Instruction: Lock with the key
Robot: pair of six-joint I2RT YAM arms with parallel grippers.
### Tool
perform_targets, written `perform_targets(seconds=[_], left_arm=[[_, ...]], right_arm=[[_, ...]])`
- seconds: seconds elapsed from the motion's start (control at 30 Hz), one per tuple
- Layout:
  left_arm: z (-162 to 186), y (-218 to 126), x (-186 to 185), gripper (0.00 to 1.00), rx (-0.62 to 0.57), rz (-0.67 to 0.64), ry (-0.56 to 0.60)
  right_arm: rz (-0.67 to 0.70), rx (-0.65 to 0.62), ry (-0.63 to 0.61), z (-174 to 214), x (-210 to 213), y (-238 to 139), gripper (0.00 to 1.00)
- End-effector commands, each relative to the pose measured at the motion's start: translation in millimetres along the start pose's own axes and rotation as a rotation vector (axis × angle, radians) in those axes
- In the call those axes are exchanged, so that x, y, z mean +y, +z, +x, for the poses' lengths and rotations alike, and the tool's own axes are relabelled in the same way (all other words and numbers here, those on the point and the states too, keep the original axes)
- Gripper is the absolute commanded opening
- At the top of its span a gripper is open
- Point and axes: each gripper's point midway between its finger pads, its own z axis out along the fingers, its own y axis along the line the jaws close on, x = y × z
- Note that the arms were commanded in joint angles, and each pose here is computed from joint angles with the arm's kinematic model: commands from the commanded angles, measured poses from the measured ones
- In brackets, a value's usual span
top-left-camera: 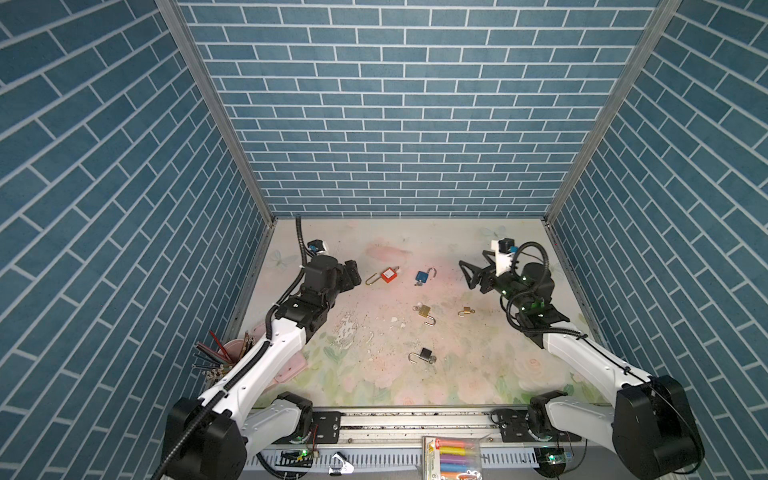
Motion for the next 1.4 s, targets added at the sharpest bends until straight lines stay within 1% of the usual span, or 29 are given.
perform_targets(seconds=[0.0,0.07,0.13,0.23,0.33,0.43,0.57,0.77,1.03,1.17,1.37], left_arm=[[19.8,6.9,-6.5,0.88,0.059,-0.016,-0.153],[31.1,13.5,-14.4,0.88,0.088,-0.018,-0.208],[41.7,21.0,-26.0,0.88,0.119,-0.009,-0.237],[54.9,35.9,-46.6,0.88,0.169,0.008,-0.256],[65.4,53.6,-63.7,0.88,0.215,0.021,-0.280],[71.1,71.7,-81.6,0.88,0.252,0.066,-0.307],[76.8,90.9,-89.4,0.88,0.279,0.055,-0.330],[95.9,108.8,-94.3,0.88,0.336,0.055,-0.413],[104.1,127.8,-78.0,0.88,0.323,0.002,-0.454],[107.1,138.3,-72.2,0.88,0.316,-0.013,-0.461],[101.2,152.6,-60.7,0.88,0.282,-0.050,-0.450]], right_arm=[[-0.099,0.023,-0.181,25.0,27.6,11.8,0.95],[-0.168,-0.014,-0.249,33.8,48.0,13.0,0.96],[-0.199,-0.025,-0.336,45.8,63.3,13.8,0.97],[-0.194,-0.002,-0.423,61.2,76.3,16.6,0.97],[-0.184,0.015,-0.468,73.0,84.4,14.4,0.97],[-0.166,0.036,-0.507,84.8,87.5,9.5,0.98],[-0.136,0.058,-0.528,94.1,83.4,6.2,0.98],[-0.088,0.085,-0.558,100.3,73.5,8.1,0.98],[-0.081,0.071,-0.552,102.7,72.7,6.0,0.98],[-0.099,0.081,-0.552,105.8,75.1,5.5,0.98],[-0.188,0.084,-0.531,110.5,91.3,2.1,0.99]])
